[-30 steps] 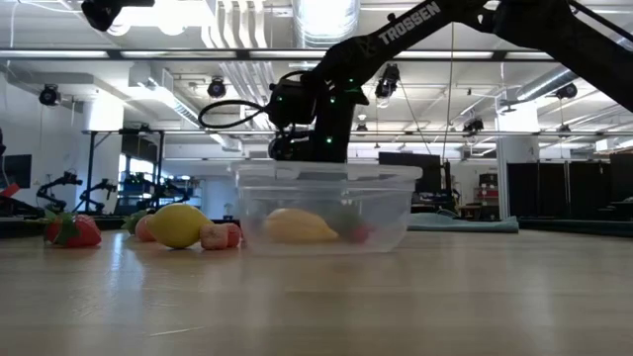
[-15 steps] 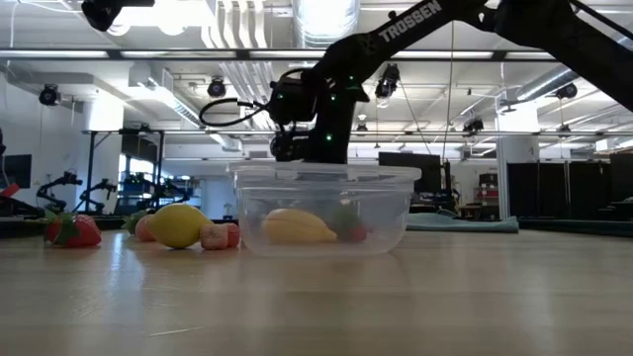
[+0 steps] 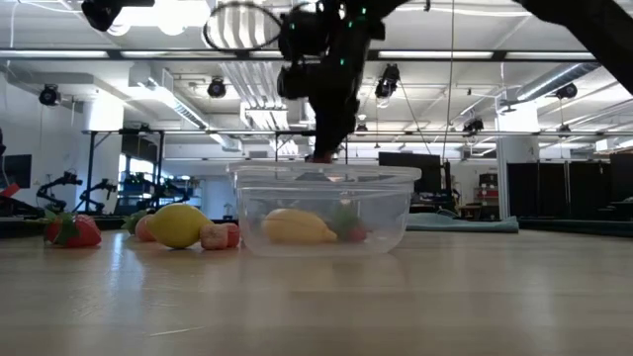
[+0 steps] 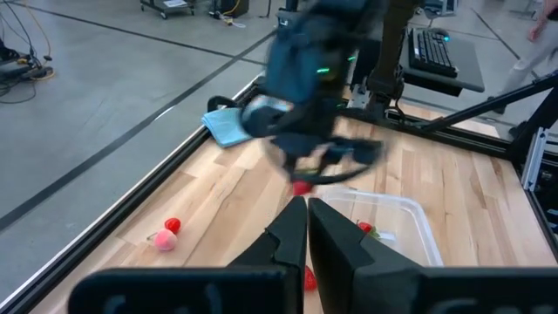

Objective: Pick and placing Produce into tupperware
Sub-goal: Put the red strawberry into the transparent bin, then put the pink peach into the transparent bin

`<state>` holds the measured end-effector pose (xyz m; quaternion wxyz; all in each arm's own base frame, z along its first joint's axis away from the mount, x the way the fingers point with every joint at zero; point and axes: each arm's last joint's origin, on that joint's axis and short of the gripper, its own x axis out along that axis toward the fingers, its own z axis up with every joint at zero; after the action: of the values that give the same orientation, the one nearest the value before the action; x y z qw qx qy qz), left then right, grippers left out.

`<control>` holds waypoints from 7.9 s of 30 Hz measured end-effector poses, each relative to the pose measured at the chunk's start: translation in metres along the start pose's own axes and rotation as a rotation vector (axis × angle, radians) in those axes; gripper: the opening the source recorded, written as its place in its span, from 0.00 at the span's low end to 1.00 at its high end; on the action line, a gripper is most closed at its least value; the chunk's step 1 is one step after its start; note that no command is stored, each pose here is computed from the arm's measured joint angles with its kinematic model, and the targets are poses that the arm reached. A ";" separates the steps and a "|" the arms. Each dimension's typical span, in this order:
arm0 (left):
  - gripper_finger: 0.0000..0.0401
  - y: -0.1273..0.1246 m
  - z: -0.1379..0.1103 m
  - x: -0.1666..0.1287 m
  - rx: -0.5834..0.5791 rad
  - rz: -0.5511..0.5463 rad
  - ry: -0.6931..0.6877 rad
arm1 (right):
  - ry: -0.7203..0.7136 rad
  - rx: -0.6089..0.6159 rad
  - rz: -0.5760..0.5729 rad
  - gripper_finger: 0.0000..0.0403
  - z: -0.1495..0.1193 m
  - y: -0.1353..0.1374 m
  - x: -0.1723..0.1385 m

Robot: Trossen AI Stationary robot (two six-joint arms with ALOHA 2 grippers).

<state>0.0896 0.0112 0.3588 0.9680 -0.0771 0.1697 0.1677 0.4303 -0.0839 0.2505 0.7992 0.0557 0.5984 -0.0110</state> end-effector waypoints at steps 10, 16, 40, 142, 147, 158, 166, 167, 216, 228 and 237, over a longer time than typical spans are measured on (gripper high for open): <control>0.00 0.000 0.000 0.000 0.000 0.000 -0.001 | 0.049 0.021 0.074 0.36 -0.002 0.074 0.012; 0.00 0.000 0.000 0.000 -0.001 -0.001 -0.003 | 0.054 0.110 -0.064 0.47 -0.003 0.082 0.021; 0.00 -0.005 0.010 0.011 -0.018 -0.004 -0.067 | -0.087 0.227 -0.068 0.59 0.014 -0.019 -0.030; 0.00 -0.015 -0.017 0.075 -0.057 -0.074 0.867 | 0.058 0.121 -0.031 0.57 -0.083 -0.028 -0.100; 0.00 -0.014 -0.025 0.079 -0.035 -0.092 0.891 | -0.055 0.102 -0.014 0.57 -0.099 -0.007 -0.096; 0.00 -0.011 -0.041 0.073 -0.052 -0.110 0.891 | -0.739 0.394 -0.123 0.57 -0.174 0.013 -0.178; 0.00 -0.015 -0.075 0.073 -0.101 -0.224 1.031 | -0.923 0.605 -0.304 0.57 -0.227 0.016 -0.195; 0.00 -0.016 -0.079 0.071 -0.101 -0.240 1.047 | -0.945 0.623 -0.300 0.57 -0.231 0.017 -0.196; 0.44 -0.104 -0.161 0.097 -0.233 0.089 1.228 | -1.073 0.519 -0.554 0.57 -0.228 -0.020 -0.232; 0.44 -0.108 -0.181 0.104 -0.211 0.188 1.305 | -1.018 0.497 -0.568 0.57 -0.230 -0.020 -0.228; 0.44 -0.107 -0.184 0.103 -0.236 0.170 1.361 | -1.018 0.537 -0.602 0.57 -0.234 -0.027 -0.230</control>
<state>0.1630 -0.0962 0.1605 0.6152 -0.2563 0.7248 0.1746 0.1389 -0.0984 0.4041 0.9030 0.0714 0.1106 -0.4089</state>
